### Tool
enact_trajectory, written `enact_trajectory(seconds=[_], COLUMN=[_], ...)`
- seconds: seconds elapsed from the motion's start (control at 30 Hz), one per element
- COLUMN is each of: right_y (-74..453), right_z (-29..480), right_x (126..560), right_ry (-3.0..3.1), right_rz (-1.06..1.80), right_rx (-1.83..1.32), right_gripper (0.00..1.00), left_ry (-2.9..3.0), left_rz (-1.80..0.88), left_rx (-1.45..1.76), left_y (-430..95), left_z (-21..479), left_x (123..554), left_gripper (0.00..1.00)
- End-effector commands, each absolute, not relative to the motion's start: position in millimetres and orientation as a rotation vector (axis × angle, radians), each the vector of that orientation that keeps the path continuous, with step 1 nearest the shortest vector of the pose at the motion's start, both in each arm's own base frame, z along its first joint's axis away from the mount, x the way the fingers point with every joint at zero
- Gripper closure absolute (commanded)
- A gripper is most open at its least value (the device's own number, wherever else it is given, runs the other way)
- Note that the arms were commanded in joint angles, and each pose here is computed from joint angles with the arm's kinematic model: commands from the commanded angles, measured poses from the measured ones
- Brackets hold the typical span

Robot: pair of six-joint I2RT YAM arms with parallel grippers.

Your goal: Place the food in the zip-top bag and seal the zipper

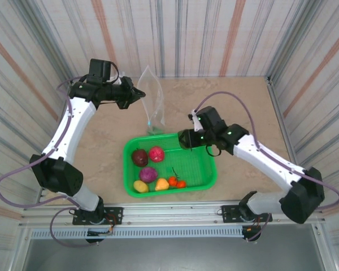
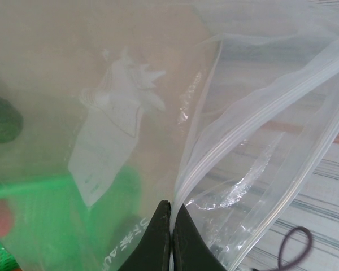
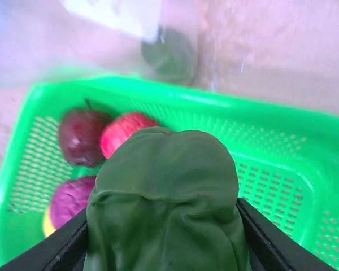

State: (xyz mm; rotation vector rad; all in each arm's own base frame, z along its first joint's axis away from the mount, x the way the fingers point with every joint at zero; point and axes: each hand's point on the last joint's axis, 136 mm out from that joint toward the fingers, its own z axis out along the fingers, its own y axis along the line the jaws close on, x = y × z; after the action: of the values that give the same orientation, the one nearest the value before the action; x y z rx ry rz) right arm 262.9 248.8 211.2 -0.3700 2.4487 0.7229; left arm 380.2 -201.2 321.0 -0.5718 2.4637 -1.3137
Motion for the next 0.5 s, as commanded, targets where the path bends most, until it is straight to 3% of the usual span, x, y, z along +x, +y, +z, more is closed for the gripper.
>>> enact_trajectory(seconds=[0.0,0.27,0.47], right_y=[244.3,268.8,300.9], right_z=[275.8,404.3,427.0], right_x=[264.8,295.9,329.9], right_ry=[2.309,2.082,2.082], right_rz=[0.811,1.049,1.187], right_rx=[-0.399,-0.294,-0.184], right_gripper=[0.48,0.48,0.48], left_ry=[2.452,2.439,2.399], left_rz=[-1.348,-1.43,-1.493], left_rx=[-0.503,-0.372,-0.38], left_y=[-211.3,-249.6,-261.4], left_z=[331.6,338.0,337.5], left_x=[379.0,380.5,386.8], left_gripper=[1.0,1.0,1.0])
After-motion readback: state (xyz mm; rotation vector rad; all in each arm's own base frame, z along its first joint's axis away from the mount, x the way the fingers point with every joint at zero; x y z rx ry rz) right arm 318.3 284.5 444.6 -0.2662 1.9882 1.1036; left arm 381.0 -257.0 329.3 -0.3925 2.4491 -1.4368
